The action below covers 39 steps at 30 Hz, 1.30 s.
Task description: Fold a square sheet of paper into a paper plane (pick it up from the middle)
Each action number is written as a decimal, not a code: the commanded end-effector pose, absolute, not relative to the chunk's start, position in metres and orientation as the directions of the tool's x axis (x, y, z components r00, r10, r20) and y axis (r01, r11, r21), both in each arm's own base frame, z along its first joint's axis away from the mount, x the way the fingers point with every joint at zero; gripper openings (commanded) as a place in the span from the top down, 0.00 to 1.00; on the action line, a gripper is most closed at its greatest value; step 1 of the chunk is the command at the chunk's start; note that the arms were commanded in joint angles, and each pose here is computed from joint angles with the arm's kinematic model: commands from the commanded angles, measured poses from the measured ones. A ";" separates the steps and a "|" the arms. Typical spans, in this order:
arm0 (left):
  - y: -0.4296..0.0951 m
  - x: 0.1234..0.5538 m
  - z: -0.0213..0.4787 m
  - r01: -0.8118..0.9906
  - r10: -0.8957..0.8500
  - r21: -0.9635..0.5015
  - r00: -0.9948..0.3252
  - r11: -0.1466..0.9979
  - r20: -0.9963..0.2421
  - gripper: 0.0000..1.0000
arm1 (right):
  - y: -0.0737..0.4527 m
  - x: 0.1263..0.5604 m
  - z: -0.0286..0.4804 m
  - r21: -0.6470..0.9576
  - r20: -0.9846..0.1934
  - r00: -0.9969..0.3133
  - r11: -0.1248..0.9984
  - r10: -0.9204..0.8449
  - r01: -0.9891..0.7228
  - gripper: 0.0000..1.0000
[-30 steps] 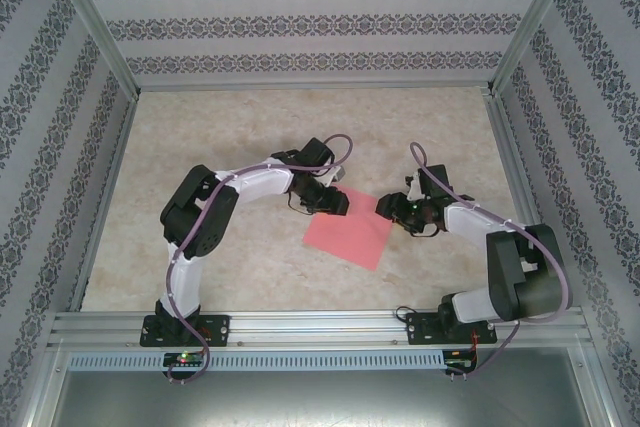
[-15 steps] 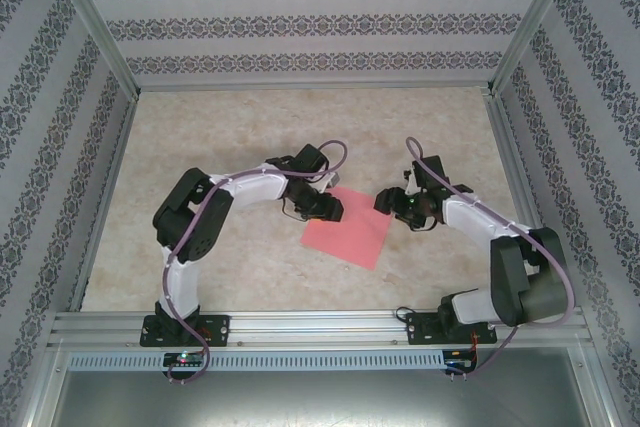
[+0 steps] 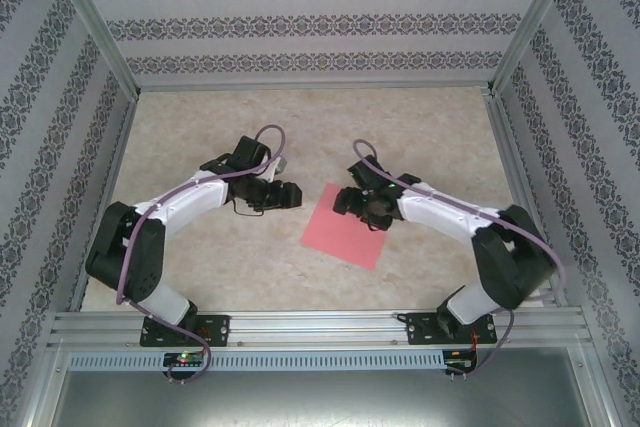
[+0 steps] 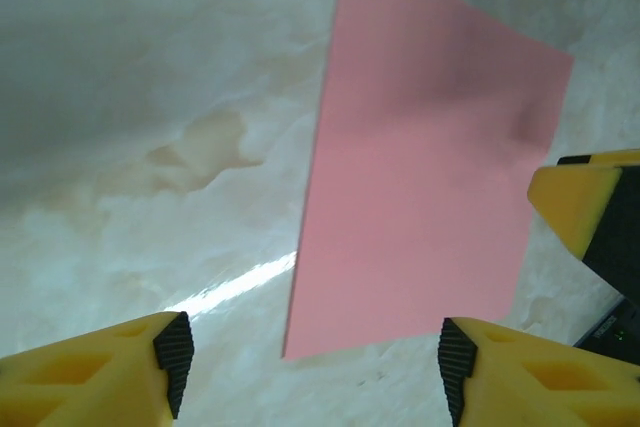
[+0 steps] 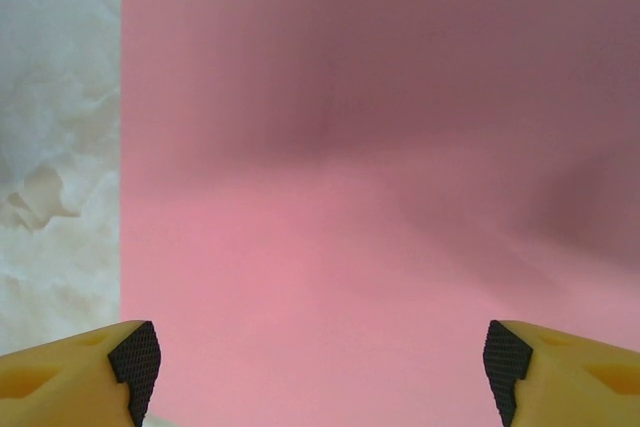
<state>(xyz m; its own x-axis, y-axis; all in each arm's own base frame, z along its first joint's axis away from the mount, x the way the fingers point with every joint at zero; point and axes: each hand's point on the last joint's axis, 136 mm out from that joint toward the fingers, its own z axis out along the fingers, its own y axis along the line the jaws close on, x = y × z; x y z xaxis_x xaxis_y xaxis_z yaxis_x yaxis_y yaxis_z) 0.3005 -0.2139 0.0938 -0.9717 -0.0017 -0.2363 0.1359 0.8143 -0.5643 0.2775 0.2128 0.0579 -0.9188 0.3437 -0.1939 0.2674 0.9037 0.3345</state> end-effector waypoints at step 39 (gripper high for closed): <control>-0.197 0.290 0.094 0.108 -0.051 -0.638 -0.973 0.762 -0.226 0.24 | 0.218 0.277 -0.014 -0.069 -0.166 -0.935 0.942 0.313 0.328 0.29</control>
<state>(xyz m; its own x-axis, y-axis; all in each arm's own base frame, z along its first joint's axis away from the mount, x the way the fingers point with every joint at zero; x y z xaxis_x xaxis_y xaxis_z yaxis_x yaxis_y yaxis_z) 0.2834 -0.1962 0.0879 -0.9791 -0.0430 -0.1988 0.0917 0.7792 -0.6200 0.2867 0.2251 0.0104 -0.9129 0.3603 -0.1917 0.3649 0.9310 0.0119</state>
